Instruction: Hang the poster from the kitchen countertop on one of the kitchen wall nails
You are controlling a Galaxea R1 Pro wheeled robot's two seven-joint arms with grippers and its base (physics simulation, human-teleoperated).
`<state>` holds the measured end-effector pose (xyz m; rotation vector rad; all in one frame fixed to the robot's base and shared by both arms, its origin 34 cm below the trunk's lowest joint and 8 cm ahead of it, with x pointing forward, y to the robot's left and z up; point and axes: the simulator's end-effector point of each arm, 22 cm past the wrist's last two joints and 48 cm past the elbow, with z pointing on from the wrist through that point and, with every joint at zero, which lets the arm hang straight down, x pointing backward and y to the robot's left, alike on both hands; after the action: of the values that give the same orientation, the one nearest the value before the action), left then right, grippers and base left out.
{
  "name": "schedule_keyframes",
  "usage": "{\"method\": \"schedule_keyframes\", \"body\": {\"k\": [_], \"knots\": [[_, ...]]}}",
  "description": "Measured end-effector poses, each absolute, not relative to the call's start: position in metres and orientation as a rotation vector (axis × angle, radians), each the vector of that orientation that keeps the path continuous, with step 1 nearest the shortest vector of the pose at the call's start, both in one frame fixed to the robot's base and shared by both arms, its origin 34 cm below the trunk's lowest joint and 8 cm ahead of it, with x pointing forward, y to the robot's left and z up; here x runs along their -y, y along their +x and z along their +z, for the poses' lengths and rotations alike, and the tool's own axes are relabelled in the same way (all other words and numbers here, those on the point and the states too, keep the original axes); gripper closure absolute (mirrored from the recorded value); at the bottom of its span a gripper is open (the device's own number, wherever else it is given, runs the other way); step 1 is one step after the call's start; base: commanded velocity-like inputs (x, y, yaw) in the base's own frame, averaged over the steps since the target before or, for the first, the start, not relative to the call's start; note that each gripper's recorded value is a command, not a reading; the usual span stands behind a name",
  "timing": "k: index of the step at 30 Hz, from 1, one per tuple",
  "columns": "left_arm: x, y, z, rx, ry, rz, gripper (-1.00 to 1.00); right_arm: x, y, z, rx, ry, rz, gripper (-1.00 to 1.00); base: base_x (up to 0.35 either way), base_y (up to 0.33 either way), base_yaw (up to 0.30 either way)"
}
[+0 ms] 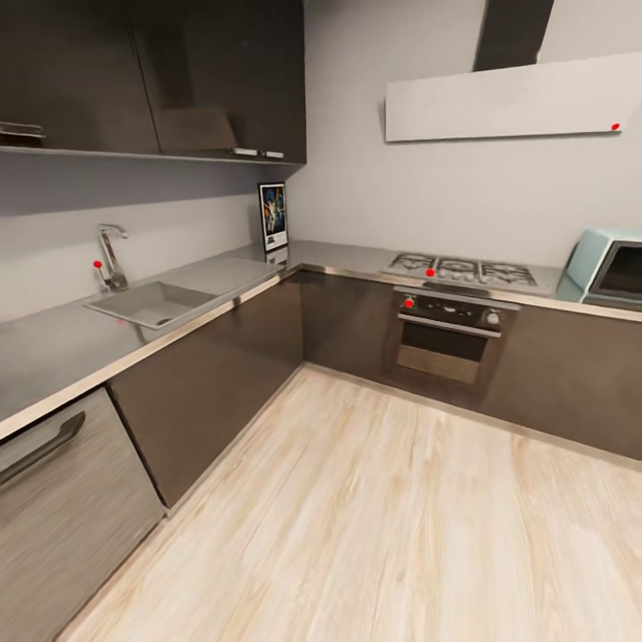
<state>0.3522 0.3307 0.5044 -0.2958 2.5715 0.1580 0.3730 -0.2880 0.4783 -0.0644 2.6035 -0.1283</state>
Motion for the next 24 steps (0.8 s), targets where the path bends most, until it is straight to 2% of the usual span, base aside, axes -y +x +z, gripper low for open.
{"method": "schedule_keyframes", "body": {"k": [9, 24], "knots": [[-0.3307, 0.3517, 0.5040, -2.573, -0.296, 0.158, -1.00, 0.2874, 0.3717, 0.4775, -2.608, -0.066, -0.125, -1.00, 0.298, -0.193, 0.066], [-0.3302, 0.3473, 0.5010, -2.587, -0.294, 0.159, -1.00, 0.2879, 0.3674, 0.4746, -2.619, -0.065, -0.127, -1.00, 0.285, -0.205, 0.210]]}}
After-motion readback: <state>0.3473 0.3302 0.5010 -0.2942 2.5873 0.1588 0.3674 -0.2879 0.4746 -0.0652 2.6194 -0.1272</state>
